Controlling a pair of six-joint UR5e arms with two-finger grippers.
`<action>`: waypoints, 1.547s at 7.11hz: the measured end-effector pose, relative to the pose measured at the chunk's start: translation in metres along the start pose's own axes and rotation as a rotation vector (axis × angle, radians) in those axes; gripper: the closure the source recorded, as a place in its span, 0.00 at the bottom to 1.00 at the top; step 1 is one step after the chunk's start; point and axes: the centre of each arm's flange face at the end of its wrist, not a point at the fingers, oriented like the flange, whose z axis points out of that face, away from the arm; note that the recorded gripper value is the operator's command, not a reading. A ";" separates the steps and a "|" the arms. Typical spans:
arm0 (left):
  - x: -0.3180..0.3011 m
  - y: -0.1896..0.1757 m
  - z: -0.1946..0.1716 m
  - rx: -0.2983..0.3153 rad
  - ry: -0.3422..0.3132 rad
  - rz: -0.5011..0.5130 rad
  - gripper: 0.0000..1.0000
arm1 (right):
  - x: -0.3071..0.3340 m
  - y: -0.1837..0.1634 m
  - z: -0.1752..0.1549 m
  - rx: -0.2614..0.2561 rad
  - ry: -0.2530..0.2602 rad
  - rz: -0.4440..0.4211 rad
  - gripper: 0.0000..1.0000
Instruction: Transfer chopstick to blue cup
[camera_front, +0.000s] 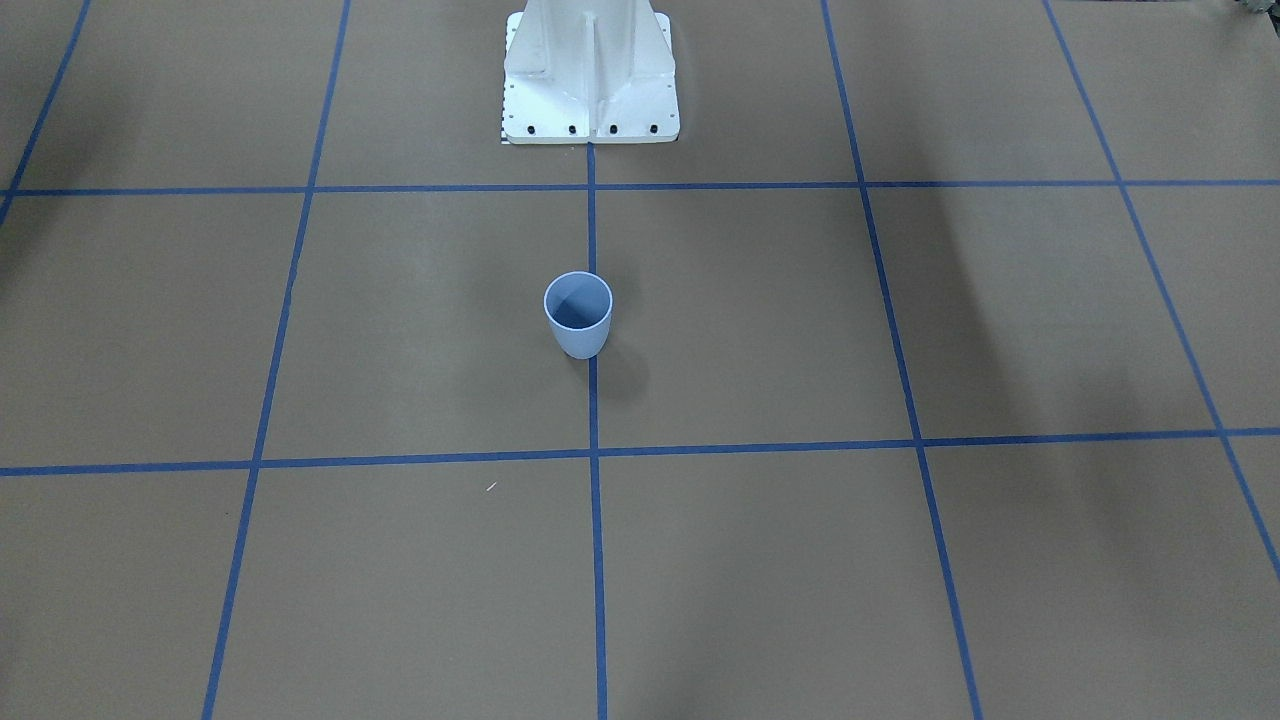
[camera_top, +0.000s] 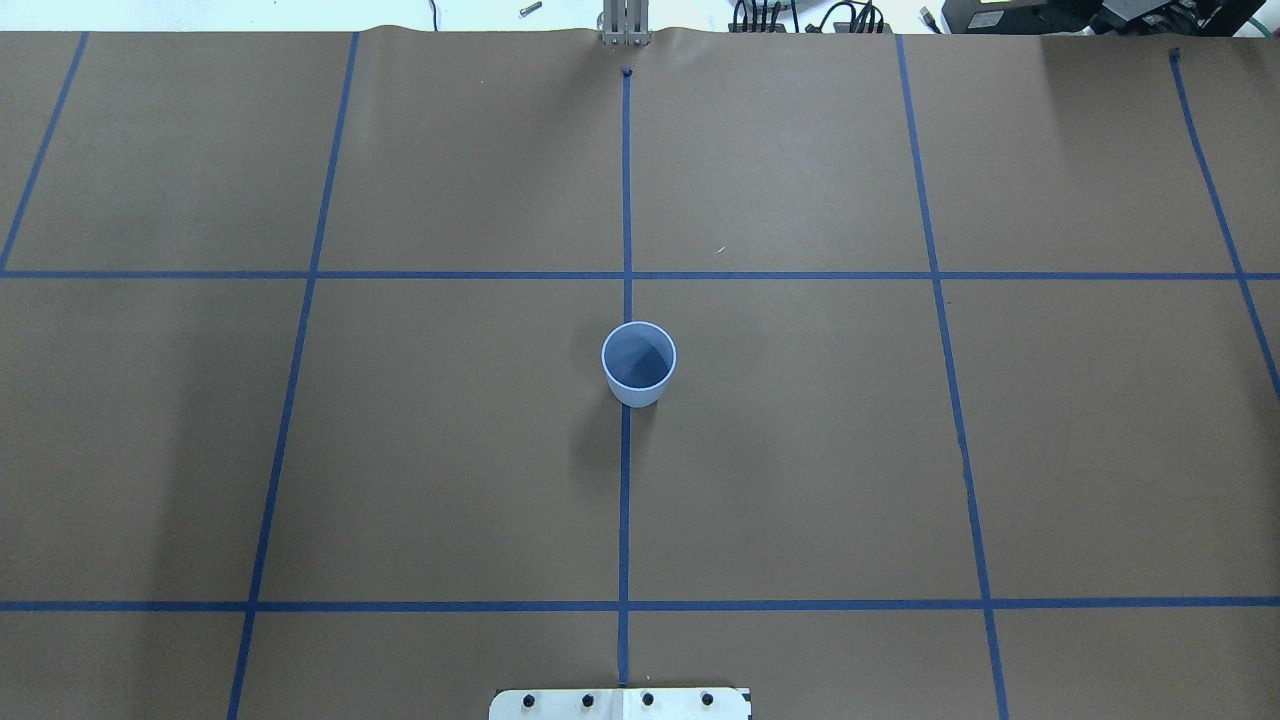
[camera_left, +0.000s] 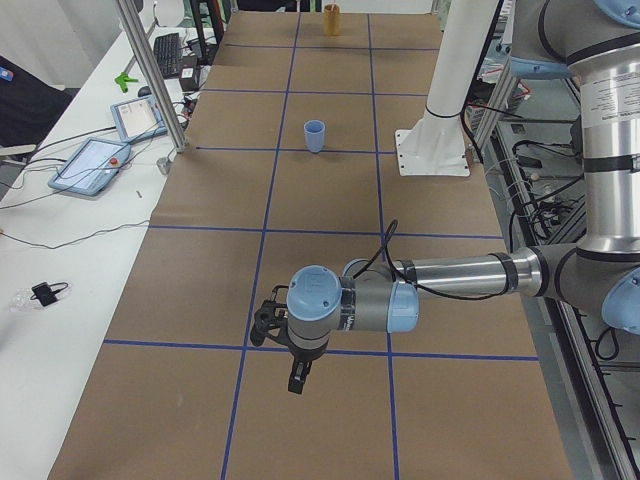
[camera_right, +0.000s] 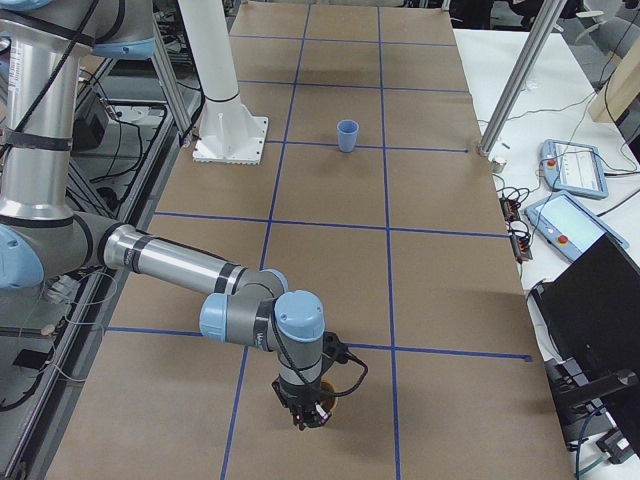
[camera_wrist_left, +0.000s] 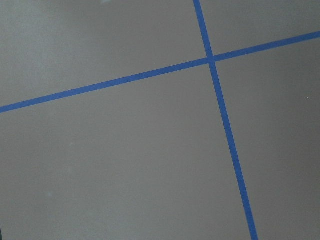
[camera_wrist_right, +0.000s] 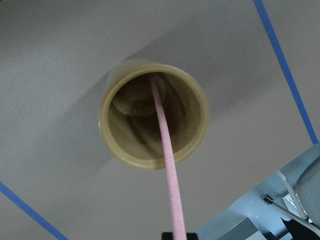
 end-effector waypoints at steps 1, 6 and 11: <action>-0.001 0.004 0.002 0.004 -0.001 0.004 0.02 | 0.001 -0.002 -0.002 0.006 0.004 -0.002 1.00; -0.002 0.007 0.004 0.008 -0.002 0.006 0.02 | -0.004 -0.010 -0.029 0.028 0.038 -0.025 1.00; -0.001 0.007 0.004 0.008 -0.001 0.007 0.02 | -0.023 0.020 -0.061 0.039 0.064 0.004 1.00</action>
